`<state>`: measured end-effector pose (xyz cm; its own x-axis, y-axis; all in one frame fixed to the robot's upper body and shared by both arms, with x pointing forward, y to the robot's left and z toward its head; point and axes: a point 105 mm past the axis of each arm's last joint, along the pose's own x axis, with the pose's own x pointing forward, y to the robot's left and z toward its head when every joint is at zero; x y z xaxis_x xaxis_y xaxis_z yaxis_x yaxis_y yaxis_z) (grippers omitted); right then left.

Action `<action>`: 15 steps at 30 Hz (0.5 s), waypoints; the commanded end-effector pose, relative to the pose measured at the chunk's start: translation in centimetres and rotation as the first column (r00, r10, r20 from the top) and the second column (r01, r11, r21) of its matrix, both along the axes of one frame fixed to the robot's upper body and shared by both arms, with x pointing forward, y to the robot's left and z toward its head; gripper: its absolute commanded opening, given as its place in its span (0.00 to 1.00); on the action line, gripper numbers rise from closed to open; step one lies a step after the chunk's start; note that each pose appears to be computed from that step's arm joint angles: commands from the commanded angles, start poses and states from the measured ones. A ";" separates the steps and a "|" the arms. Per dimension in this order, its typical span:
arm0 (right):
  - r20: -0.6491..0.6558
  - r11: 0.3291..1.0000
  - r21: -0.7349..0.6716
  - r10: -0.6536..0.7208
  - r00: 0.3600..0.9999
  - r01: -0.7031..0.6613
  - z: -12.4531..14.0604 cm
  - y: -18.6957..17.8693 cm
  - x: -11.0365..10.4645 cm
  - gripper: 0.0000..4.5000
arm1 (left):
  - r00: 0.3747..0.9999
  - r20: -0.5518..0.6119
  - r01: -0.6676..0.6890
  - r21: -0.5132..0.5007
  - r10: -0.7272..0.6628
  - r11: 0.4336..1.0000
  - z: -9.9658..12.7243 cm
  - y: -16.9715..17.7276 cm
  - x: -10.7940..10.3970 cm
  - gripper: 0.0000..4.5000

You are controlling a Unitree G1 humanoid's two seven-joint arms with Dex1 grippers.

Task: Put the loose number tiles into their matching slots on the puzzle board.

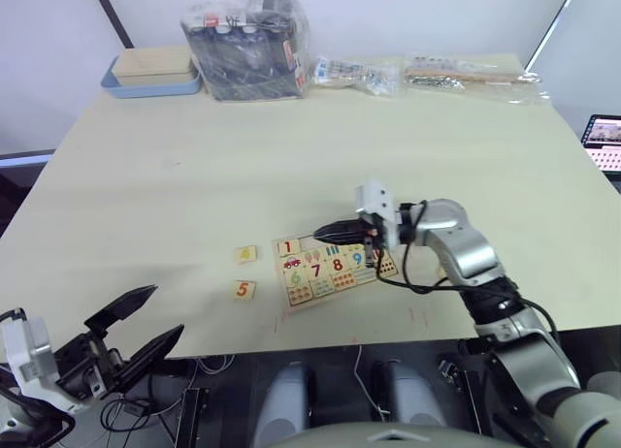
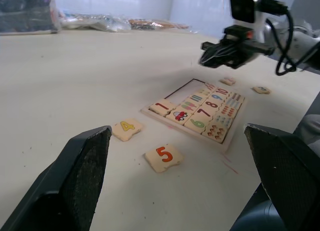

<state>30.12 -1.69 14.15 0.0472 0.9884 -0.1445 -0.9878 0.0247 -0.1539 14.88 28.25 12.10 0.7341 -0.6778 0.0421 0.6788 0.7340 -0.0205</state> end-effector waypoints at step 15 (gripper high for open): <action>-0.082 0.903 0.052 -0.421 0.903 0.426 1.0 -18.4 -3.0 0.20 | 0.997 -0.011 -0.076 -0.012 0.076 0.997 -1.0 -0.2 -0.3 1.00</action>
<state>27.61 -18.87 14.22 0.4455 0.8886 -0.1092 -0.8952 0.4435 -0.0434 14.67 27.87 11.13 0.7767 -0.6284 0.0421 0.6298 0.7754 -0.0451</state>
